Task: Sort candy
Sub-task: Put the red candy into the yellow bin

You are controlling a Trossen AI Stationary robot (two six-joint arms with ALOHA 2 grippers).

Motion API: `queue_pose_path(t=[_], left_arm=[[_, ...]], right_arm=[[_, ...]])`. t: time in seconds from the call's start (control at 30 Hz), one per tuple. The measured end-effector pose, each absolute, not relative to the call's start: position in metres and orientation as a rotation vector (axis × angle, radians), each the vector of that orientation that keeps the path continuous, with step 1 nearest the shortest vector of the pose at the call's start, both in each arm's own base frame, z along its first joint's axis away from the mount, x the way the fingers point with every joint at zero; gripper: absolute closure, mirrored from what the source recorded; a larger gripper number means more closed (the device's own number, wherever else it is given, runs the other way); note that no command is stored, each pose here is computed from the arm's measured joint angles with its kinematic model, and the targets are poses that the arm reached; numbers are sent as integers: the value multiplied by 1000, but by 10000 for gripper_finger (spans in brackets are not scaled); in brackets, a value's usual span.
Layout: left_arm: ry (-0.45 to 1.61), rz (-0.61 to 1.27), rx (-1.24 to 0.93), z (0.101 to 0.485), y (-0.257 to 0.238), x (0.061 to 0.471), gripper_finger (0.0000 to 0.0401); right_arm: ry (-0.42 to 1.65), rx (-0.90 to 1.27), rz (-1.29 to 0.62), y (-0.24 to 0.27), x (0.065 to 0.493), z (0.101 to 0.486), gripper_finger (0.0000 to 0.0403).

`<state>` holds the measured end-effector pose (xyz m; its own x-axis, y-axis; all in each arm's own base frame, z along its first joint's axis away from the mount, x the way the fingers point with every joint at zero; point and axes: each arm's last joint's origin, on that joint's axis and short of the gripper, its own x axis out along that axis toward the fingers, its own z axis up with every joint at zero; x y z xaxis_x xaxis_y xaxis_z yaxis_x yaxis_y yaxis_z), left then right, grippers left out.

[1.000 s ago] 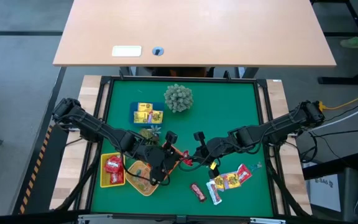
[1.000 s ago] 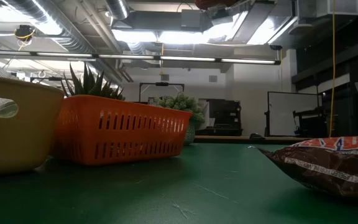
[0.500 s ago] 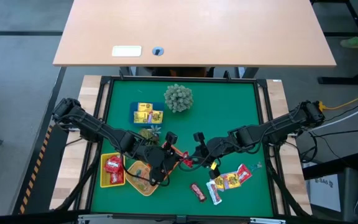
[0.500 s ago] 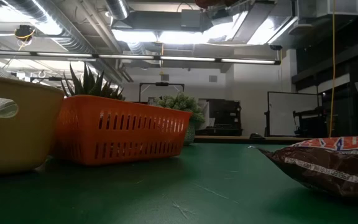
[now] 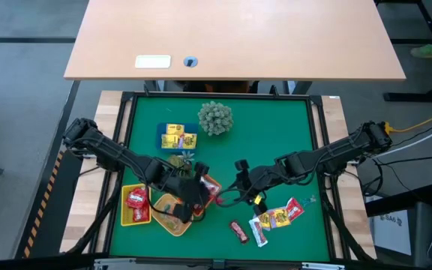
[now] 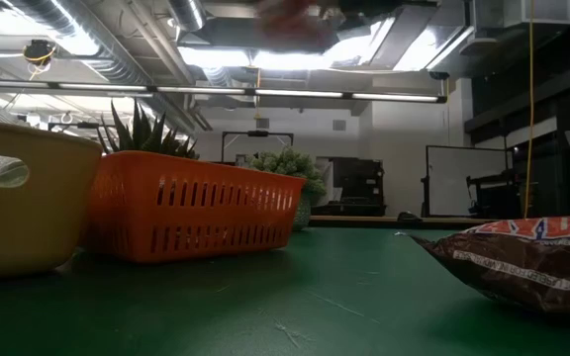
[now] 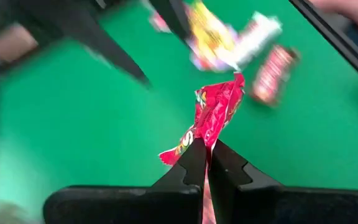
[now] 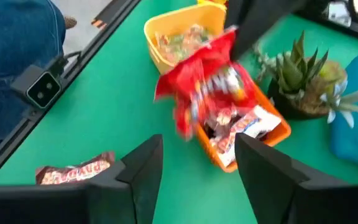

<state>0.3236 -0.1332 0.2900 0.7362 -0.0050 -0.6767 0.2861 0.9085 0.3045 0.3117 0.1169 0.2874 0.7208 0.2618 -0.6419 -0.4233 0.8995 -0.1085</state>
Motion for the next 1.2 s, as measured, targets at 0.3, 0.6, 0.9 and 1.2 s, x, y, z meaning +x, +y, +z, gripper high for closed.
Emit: queue_pose_path(t=[0.3,0.6,0.9,1.2], left_arm=[[1274,-304,-10,267,-140,282,401],[1697,-221,-312,263,-156,243,401],[1948,24,-312,265,-163,209,401],[1927,216,-205,265,-169,194,401]], right_arm=[[756,-219,365,115,307,282,200],[763,-219,365,115,306,281,200],[762,-219,365,115,306,281,200],[762,-219,365,115,306,281,200]])
